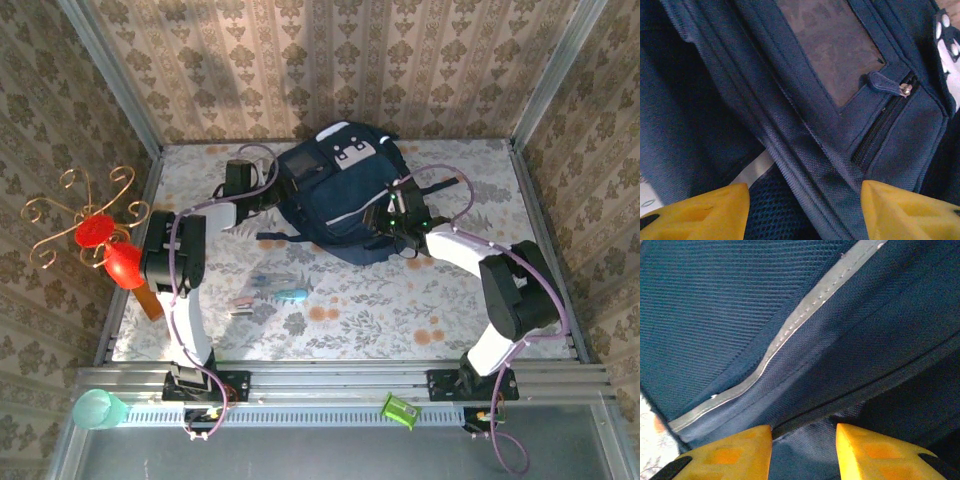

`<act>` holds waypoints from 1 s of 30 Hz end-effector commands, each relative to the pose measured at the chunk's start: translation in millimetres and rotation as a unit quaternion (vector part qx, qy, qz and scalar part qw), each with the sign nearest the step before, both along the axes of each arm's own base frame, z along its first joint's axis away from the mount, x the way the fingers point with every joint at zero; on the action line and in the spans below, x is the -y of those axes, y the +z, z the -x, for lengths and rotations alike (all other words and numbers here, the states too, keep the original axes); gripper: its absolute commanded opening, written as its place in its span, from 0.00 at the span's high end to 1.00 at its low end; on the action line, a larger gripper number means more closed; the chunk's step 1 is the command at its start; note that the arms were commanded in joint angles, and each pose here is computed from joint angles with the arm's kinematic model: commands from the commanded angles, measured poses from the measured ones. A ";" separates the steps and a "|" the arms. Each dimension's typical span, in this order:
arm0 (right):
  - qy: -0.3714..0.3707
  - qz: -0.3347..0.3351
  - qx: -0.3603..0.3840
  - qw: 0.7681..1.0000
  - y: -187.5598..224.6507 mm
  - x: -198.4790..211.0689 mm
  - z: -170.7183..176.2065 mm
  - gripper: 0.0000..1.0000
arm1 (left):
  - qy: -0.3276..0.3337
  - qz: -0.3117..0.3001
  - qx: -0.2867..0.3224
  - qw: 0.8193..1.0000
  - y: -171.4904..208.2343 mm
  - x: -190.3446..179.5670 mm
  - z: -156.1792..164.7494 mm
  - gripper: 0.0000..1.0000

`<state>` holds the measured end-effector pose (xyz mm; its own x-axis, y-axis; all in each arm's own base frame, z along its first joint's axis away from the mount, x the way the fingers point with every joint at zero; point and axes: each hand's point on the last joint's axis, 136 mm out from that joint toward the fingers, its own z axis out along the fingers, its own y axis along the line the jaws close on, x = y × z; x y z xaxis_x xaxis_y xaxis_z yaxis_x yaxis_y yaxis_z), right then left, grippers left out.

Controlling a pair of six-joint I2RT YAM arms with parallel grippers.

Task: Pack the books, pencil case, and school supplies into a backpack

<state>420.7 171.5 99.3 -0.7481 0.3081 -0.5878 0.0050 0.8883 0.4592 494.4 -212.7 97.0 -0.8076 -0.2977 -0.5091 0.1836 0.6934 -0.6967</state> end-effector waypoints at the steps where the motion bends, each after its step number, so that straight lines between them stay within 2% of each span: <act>1: -0.008 -0.008 0.017 1.000 8.1 0.6 -15.2 0.61 | -0.017 0.010 -0.011 1.000 -3.9 11.9 2.5 0.41; 10: -0.003 -0.016 0.010 1.000 4.0 -1.4 -19.3 0.61 | -0.026 0.008 -0.019 0.999 -14.4 18.5 -1.8 0.43; 15: -0.007 -0.011 0.007 1.000 1.3 3.8 -23.5 0.61 | -0.037 0.002 -0.026 0.999 -24.3 26.3 -1.0 0.49; 18: -0.012 -0.005 0.004 1.000 -1.5 10.2 -26.4 0.61 | -0.037 0.001 -0.026 0.999 -26.7 27.9 -1.0 0.56; 24: -0.022 0.024 -0.001 0.999 -6.9 32.0 -34.8 0.61 | -0.038 -0.004 -0.030 0.999 -33.7 27.1 6.7 0.76; 30: -0.025 0.054 -0.016 0.998 -12.9 54.3 -53.3 0.61 | -0.049 0.006 -0.029 0.998 -31.0 39.9 33.3 0.98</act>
